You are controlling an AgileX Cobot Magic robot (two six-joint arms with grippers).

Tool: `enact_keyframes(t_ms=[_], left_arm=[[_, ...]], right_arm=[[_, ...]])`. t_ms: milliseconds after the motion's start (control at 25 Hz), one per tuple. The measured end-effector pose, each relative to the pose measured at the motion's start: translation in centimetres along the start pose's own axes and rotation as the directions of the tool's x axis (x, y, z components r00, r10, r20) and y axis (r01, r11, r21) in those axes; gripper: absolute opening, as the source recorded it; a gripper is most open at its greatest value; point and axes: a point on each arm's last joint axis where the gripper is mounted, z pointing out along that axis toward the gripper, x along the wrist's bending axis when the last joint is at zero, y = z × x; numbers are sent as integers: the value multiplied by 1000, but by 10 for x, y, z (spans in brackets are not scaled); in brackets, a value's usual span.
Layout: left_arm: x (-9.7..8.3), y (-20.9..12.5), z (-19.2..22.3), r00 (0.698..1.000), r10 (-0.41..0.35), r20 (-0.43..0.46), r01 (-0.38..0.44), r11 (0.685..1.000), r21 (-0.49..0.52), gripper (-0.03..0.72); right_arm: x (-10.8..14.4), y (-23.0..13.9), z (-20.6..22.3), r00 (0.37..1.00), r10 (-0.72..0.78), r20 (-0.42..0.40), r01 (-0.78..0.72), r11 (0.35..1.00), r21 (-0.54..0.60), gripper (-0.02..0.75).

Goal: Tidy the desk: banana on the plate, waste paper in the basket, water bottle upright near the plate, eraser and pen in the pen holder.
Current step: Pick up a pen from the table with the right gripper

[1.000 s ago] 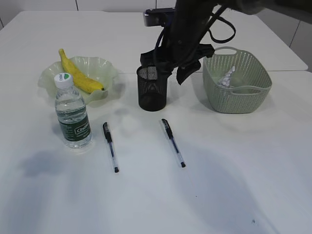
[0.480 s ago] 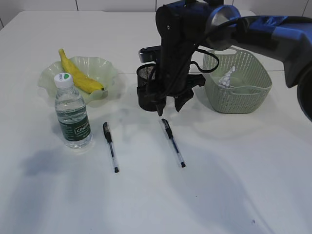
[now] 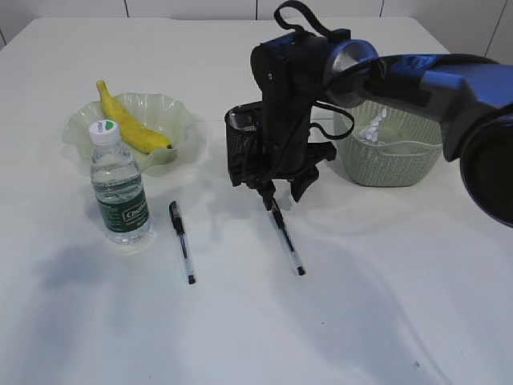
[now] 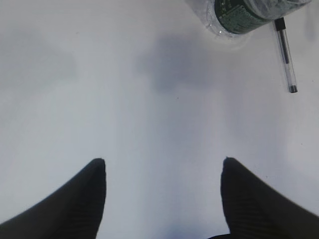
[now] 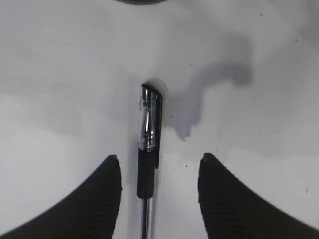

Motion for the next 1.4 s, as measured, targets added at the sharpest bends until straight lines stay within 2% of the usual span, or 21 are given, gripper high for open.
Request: enact_keyframes(t_ms=[360,880,1040,1400], left_arm=[[0,0,0,1000,0,0,0,1000,-2,508],[0,0,0,1000,0,0,0,1000,-5,501],[0,1,0,1000,0,-1,0,1000,-6,499],[0,1,0,1000,0,-1,0,1000,-6,483]], right_arm=[[2,-2,22,1000,0,3,0,999,42,376],[4,-3,29,1000,3,-6,-3,998,56,370],[5,-3,30,1000,6,-13,-6,998,60,314],[5,-3,31,1000,-2,-19,3,998,61,73]])
